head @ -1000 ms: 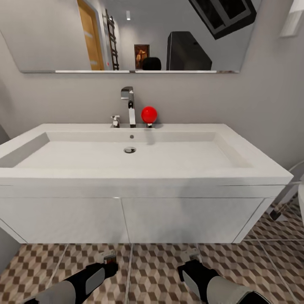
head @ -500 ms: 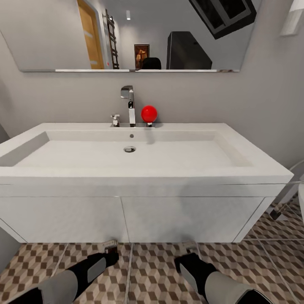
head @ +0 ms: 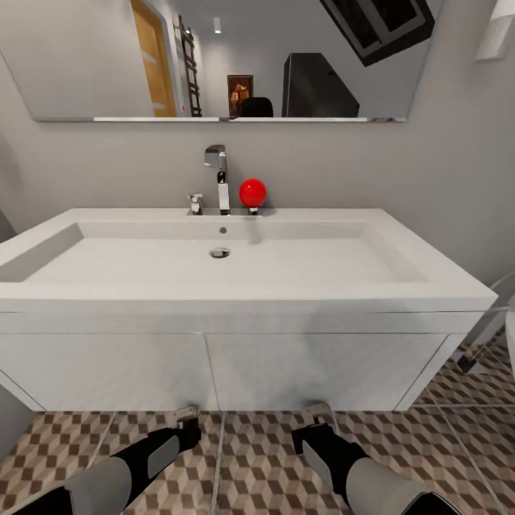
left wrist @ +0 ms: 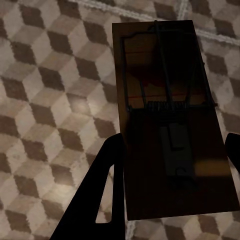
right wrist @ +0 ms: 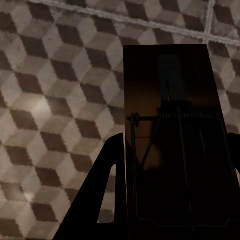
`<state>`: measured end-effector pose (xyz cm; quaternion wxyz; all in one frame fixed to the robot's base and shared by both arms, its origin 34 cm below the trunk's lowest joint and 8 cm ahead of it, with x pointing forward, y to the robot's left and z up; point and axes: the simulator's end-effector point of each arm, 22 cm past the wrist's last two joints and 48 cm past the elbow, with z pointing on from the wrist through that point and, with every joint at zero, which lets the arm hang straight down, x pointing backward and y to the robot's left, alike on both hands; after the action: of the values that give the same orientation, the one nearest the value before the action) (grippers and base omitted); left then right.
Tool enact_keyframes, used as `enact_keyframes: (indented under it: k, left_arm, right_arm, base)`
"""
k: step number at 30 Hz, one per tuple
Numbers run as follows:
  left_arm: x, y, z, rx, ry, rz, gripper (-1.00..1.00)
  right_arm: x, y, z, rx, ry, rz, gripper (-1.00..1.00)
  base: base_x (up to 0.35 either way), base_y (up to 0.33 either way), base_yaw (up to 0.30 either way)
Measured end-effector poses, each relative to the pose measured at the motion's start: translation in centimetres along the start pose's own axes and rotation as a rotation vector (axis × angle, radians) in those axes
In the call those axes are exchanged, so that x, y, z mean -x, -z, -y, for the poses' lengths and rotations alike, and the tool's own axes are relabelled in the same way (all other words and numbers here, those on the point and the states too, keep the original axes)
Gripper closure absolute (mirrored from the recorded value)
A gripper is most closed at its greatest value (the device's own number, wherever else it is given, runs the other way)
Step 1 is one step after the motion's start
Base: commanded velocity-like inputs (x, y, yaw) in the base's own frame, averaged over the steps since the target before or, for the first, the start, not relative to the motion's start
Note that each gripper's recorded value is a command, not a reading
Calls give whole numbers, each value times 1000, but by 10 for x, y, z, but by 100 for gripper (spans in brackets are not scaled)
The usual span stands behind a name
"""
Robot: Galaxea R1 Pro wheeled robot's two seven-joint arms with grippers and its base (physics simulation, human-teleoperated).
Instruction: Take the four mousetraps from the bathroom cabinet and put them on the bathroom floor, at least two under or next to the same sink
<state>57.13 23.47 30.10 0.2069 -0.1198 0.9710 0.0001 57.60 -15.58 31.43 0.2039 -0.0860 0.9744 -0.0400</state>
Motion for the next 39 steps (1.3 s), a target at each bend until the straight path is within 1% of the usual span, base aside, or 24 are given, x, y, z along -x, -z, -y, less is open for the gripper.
enact_keyframes:
  k: [11, 15, 17, 31, 34, 39]
  left_arm:
    - [0, 0, -1, 2, 1, 0, 100]
    - [-4, -7, -3, 4, 8, 3, 100]
    - [-7, -11, -3, 4, 8, 3, 100]
    - [-7, -11, -3, 3, 7, 3, 100]
    - [-11, -16, -4, 3, 8, 3, 100]
    - [-18, -25, -5, 3, 8, 3, 100]
  right_arm:
    - [-1, 0, 1, -2, 12, 1, 100]
    - [-3, -7, 4, -15, 9, 6, 100]
    - [-5, -11, 3, -15, 17, 9, 100]
    - [-5, -11, 3, -13, 18, 9, 100]
    - [-8, -16, 1, -12, 32, 12, 100]
    - [-14, -25, -1, -10, 28, 11, 100]
  base:
    - [0, 0, 0]
    - [0, 0, 0]
    - [0, 0, 0]
    - [0, 0, 0]
    - [0, 0, 0]
    - [0, 0, 0]
